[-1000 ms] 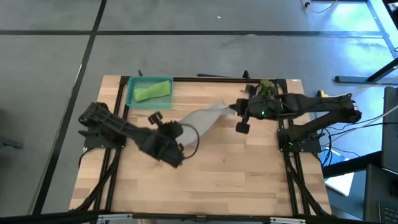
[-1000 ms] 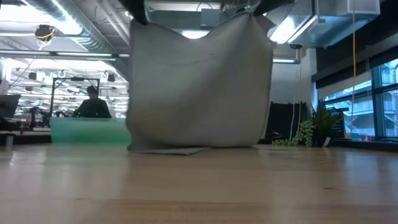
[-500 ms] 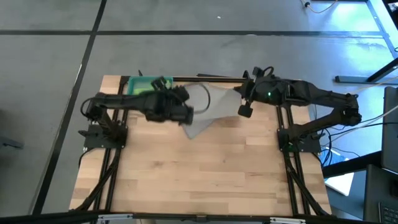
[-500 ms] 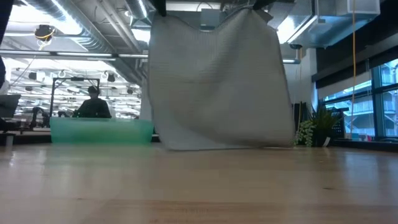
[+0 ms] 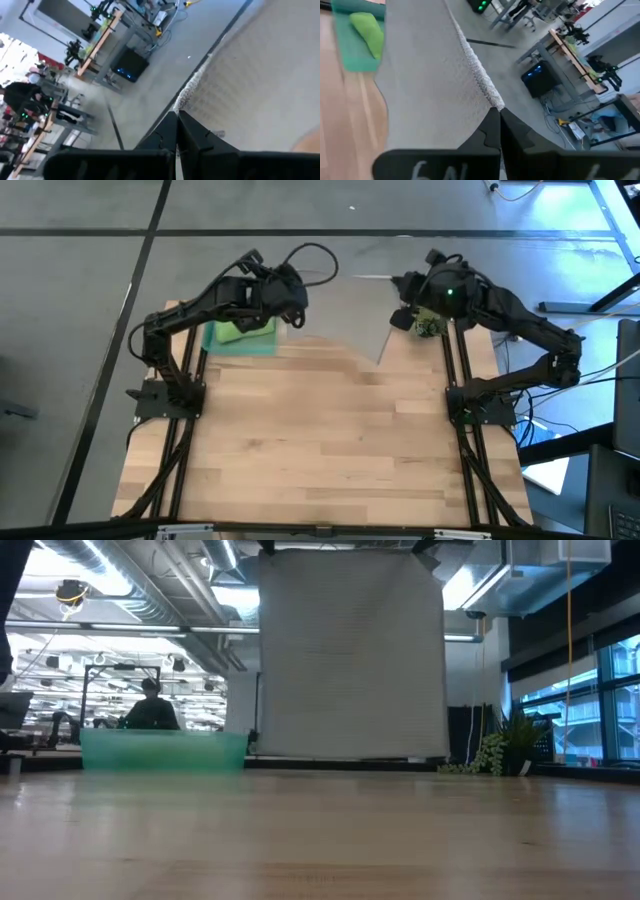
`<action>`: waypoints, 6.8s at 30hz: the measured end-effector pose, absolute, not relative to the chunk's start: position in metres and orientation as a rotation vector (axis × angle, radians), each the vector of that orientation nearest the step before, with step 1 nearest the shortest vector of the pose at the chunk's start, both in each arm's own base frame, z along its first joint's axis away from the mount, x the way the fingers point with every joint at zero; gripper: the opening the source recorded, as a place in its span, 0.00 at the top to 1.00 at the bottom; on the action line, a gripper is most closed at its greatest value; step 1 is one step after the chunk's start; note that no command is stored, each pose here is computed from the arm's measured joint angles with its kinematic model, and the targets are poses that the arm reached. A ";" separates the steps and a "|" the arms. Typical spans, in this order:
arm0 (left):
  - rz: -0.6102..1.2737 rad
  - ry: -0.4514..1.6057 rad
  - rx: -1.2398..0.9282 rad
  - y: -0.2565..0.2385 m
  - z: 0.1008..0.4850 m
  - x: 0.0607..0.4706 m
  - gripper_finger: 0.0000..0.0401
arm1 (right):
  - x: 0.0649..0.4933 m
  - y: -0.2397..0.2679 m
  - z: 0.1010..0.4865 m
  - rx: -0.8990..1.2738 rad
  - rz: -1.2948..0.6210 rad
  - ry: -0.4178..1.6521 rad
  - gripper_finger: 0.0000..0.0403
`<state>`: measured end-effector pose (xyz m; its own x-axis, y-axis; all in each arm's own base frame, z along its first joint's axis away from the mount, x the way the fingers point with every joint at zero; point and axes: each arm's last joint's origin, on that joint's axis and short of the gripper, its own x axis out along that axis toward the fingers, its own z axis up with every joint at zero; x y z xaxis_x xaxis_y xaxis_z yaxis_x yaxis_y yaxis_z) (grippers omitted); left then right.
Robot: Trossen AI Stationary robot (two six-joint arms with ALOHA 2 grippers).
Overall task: Roll microfiber towels into tight, uniform cylinder then place into a basket
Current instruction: Roll the gray towel
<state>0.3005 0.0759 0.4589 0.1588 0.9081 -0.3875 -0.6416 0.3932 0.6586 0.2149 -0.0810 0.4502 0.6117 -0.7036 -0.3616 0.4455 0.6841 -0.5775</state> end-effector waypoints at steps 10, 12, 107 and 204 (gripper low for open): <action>0.893 0.926 0.342 0.058 0.440 0.312 1.00 | 0.213 -0.068 0.432 -0.333 -0.453 0.729 1.00; 0.842 0.946 0.351 0.048 0.432 0.316 1.00 | 0.212 -0.064 0.430 -0.299 -0.442 0.747 1.00; 0.896 0.970 -0.021 0.006 0.180 0.325 0.99 | 0.225 -0.032 0.161 -0.062 -0.639 0.964 0.93; 0.389 1.053 -0.362 -0.083 0.133 0.316 0.76 | 0.229 -0.025 0.123 0.123 -0.536 1.031 0.59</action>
